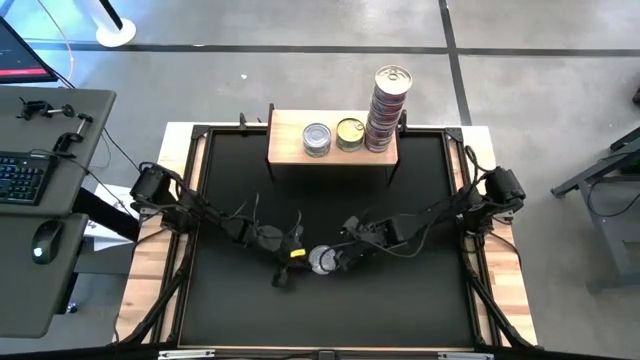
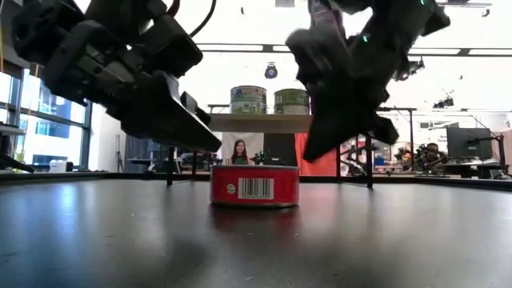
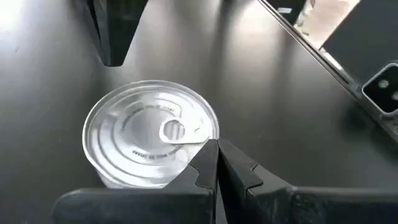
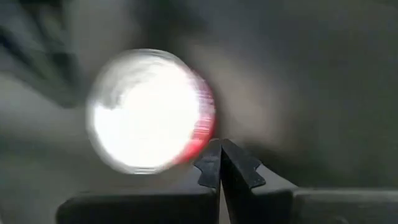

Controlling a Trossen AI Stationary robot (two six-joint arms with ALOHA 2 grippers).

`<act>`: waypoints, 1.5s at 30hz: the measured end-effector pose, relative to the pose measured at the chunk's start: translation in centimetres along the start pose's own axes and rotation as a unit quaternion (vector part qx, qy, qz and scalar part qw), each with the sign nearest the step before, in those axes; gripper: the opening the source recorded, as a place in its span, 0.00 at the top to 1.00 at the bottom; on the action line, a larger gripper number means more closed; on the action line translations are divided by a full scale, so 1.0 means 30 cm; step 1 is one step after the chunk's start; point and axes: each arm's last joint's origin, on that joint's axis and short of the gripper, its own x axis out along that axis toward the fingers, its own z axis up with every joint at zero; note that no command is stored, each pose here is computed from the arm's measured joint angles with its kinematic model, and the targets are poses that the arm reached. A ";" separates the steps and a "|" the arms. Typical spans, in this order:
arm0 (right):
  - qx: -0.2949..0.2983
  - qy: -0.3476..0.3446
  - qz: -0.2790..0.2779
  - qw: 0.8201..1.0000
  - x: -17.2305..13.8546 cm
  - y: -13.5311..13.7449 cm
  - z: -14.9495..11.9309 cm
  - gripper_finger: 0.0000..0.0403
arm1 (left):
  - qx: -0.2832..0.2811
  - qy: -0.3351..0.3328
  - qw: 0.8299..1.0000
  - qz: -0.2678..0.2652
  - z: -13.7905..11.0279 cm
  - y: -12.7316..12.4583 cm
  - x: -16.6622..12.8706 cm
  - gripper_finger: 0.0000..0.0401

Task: Stack canned seafood by type on shelf
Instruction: Put the red tuna can on the shelf

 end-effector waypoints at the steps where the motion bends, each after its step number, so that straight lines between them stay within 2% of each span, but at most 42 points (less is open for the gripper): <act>1: -0.003 0.001 0.005 1.000 -0.007 0.015 0.002 1.00 | 0.009 0.001 1.000 -0.001 -0.002 -0.007 0.001 1.00; 5: -0.011 0.004 0.008 1.000 -0.016 0.040 -0.016 1.00 | 0.023 0.006 0.999 0.028 -0.016 -0.012 0.007 1.00; 11: 0.004 0.026 -0.014 1.000 0.021 0.040 -0.075 1.00 | 0.018 -0.037 0.997 0.064 0.016 -0.009 0.002 1.00; 17: 0.015 0.019 -0.014 1.000 0.044 0.043 -0.086 1.00 | 0.015 0.000 0.997 0.072 -0.026 -0.001 0.016 1.00; 25: 0.018 0.011 -0.013 1.000 0.048 0.043 -0.081 1.00 | -0.007 -0.003 0.993 0.119 -0.032 0.028 0.021 1.00; 30: 0.021 -0.007 0.017 1.000 0.048 0.063 -0.070 1.00 | -0.006 0.015 0.992 0.123 -0.040 0.030 0.021 1.00; 36: 0.027 -0.018 0.018 0.999 0.050 0.062 -0.057 1.00 | -0.005 0.026 0.992 0.125 -0.047 0.031 0.019 1.00; 45: 0.039 -0.035 0.065 0.997 0.040 0.091 -0.041 1.00 | -0.004 0.035 0.991 0.131 -0.072 0.035 0.008 1.00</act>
